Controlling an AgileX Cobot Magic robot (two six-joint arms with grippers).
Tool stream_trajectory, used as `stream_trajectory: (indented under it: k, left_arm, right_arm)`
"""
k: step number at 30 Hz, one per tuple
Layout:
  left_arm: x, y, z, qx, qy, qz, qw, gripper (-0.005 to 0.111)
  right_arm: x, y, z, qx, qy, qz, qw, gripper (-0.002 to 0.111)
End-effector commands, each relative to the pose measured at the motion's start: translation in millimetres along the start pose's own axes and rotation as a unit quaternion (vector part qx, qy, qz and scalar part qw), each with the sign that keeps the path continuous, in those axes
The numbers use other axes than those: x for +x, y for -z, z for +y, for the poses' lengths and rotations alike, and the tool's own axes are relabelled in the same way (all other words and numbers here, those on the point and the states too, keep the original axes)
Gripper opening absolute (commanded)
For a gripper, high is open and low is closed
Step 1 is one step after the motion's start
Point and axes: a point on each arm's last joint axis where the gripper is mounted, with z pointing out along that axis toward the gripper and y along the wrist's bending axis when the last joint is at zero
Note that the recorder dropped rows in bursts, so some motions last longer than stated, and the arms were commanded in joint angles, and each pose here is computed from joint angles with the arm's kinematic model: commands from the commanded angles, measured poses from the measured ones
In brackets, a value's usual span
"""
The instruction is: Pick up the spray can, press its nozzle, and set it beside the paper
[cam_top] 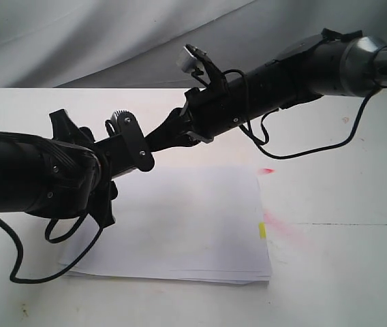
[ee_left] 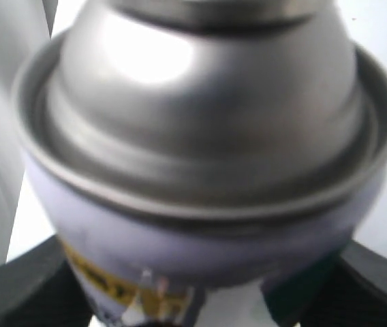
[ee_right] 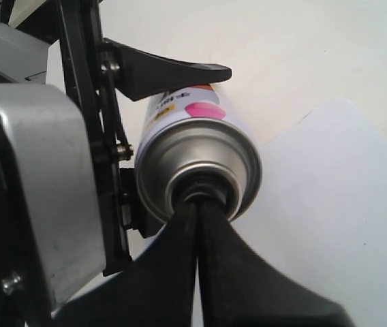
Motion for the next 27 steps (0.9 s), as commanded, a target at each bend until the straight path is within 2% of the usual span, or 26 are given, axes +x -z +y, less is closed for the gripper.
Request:
stream_trajectory:
  k: [1, 17, 20, 23, 27]
  left_arm:
    - [-9, 6, 4.2, -0.003, -0.005, -0.037, 0.999, 0.000]
    - [-9, 6, 4.3, -0.003, -0.005, -0.037, 0.999, 0.000]
    - [-9, 6, 4.3, -0.003, -0.005, -0.037, 0.999, 0.000]
    - [-9, 6, 4.3, -0.003, -0.005, -0.037, 0.999, 0.000]
    - [-9, 6, 4.3, -0.003, 0.000, -0.037, 0.999, 0.000]
  right_arm:
    - [-2, -6, 1, -0.003, -0.001, -0.008, 1.000, 0.000]
    - [0, -14, 4, -0.012, -0.003, -0.005, 1.000, 0.000]
    - [-1, 4, 3, -0.007, 0.005, 0.008, 1.000, 0.000]
    - [-2, 32, -4, 0.025, 0.001, 0.018, 1.000, 0.000]
    - [-4, 63, -6, 0.034, -0.010, -0.007, 0.999, 0.000]
